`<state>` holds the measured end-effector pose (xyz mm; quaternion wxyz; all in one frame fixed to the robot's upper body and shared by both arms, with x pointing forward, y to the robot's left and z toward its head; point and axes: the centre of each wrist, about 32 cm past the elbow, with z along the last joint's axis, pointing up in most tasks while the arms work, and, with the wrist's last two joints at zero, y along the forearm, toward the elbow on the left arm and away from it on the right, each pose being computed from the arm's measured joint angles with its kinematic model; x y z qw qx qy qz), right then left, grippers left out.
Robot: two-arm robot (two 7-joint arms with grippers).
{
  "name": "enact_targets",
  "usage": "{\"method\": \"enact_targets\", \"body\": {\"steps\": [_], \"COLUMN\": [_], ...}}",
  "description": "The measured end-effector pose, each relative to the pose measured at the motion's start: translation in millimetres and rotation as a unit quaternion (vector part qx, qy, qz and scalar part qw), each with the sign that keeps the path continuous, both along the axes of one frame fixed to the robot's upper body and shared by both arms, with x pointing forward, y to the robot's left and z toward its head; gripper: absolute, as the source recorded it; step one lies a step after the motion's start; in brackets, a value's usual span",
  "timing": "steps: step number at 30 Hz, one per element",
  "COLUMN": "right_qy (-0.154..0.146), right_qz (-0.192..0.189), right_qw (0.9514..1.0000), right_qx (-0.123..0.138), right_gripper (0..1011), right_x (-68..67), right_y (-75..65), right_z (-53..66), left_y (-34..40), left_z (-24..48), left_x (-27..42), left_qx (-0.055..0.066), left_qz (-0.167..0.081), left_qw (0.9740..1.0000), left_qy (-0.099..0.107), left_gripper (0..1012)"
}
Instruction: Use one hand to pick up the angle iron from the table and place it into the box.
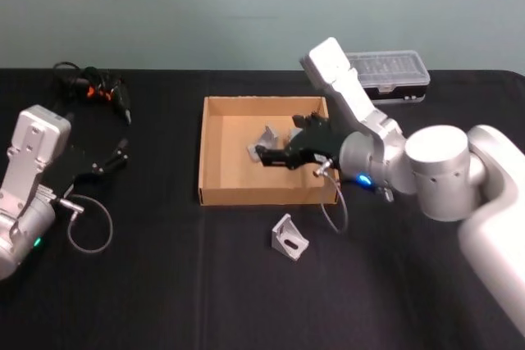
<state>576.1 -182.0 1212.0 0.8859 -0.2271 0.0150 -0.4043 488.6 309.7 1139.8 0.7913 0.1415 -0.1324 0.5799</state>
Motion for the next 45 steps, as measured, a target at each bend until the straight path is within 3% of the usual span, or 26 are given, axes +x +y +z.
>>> {"method": "enact_targets", "body": {"steps": [10, 18, 23, 34, 45], "right_qy": [-0.003, 0.004, 0.015, 0.052, 0.057], "right_qz": [0.026, 0.055, 0.077, 0.083, 0.071], "right_qw": [0.9992, 0.9979, 0.9965, 0.9948, 0.9958], "right_qx": [0.029, 0.034, 0.029, 0.027, 0.004], "right_gripper": [1003, 1003, 1003, 1003, 1003], "right_x": [-56.9, -87.7, -104.2, -106.5, -100.7], "right_y": [-26.8, -44.2, -48.7, -39.6, -26.7], "right_z": [4.1, 12.5, 11.7, -9.8, -24.2], "left_y": [0.0, 0.0, 0.0, 0.0, 0.0], "left_z": [0.0, 0.0, 0.0, 0.0, 0.0], "left_x": [0.0, 0.0, 0.0, 0.0, 0.0], "left_qx": [0.000, 0.000, 0.000, 0.000, 0.000], "left_qz": [0.000, 0.000, 0.000, 0.000, 0.000], "left_qw": [1.0000, 1.0000, 1.0000, 1.0000, 1.0000], "left_qy": [0.000, 0.000, 0.000, 0.000, 0.000], "left_gripper": [1011, 1011, 1011, 1011, 1011]}}
